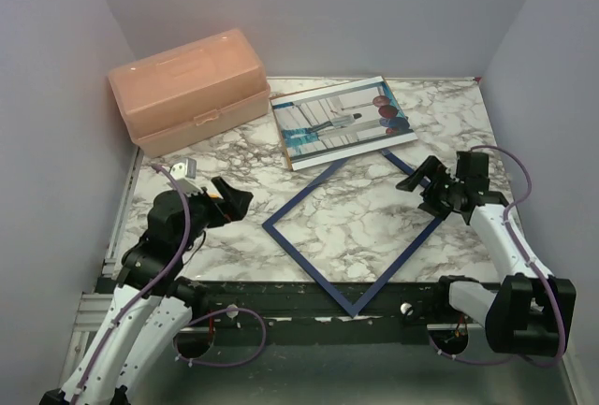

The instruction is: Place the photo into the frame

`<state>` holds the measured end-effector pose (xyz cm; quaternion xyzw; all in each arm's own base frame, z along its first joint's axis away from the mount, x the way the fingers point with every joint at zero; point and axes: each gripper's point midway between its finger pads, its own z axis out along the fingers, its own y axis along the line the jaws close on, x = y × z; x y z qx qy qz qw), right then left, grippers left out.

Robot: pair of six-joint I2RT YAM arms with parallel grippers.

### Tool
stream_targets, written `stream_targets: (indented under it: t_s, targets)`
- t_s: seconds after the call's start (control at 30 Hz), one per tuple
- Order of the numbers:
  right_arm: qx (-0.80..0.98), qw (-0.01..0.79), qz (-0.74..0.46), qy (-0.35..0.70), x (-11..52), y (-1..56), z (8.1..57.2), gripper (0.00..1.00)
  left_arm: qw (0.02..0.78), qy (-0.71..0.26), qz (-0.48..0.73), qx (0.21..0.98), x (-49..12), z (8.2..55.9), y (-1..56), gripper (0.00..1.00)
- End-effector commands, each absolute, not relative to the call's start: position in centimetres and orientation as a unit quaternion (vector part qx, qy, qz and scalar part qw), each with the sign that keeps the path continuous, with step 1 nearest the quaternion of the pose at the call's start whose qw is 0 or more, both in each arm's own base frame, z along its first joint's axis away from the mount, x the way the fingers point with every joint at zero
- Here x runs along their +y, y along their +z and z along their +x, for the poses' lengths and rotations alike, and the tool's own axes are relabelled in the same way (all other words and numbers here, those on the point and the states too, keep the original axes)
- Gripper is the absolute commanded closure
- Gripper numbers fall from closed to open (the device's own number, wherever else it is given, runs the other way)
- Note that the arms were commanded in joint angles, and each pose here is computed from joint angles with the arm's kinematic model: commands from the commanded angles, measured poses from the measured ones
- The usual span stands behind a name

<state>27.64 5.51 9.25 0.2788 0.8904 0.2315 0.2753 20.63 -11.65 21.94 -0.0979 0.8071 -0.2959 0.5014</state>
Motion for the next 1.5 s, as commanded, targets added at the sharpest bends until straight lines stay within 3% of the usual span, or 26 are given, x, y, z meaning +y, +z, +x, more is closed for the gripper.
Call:
stream_targets:
  t_s: [0.0, 0.43, 0.6, 0.83, 1.47]
  targets:
    - [0.881, 0.288, 0.262, 0.269, 6.7, 11.0, 27.1, 0.0, 0.487, -0.313, -0.084, 0.811, -12.7, 20.7, 22.2, 0.01]
    - [0.875, 0.325, 0.188, 0.305, 7.8, 14.0, 28.9, 0.0, 0.372, -0.329, -0.069, 0.865, -17.9, 26.5, 23.1, 0.02]
    - [0.875, 0.34, 0.224, 0.262, 6.1, 14.1, 30.0, 0.0, 0.34, -0.348, -0.069, 0.871, -19.8, 28.5, 23.2, 0.01]
    - [0.874, 0.345, 0.258, 0.224, 4.3, 13.4, 33.5, 0.0, 0.357, -0.374, -0.078, 0.853, -19.9, 27.8, 21.7, 0.01]
    - [0.856, 0.325, 0.281, 0.288, 5.3, 8.0, 44.6, 0.02, 0.383, -0.386, -0.033, 0.839, -19.5, 25.8, 23.0, 0.02]
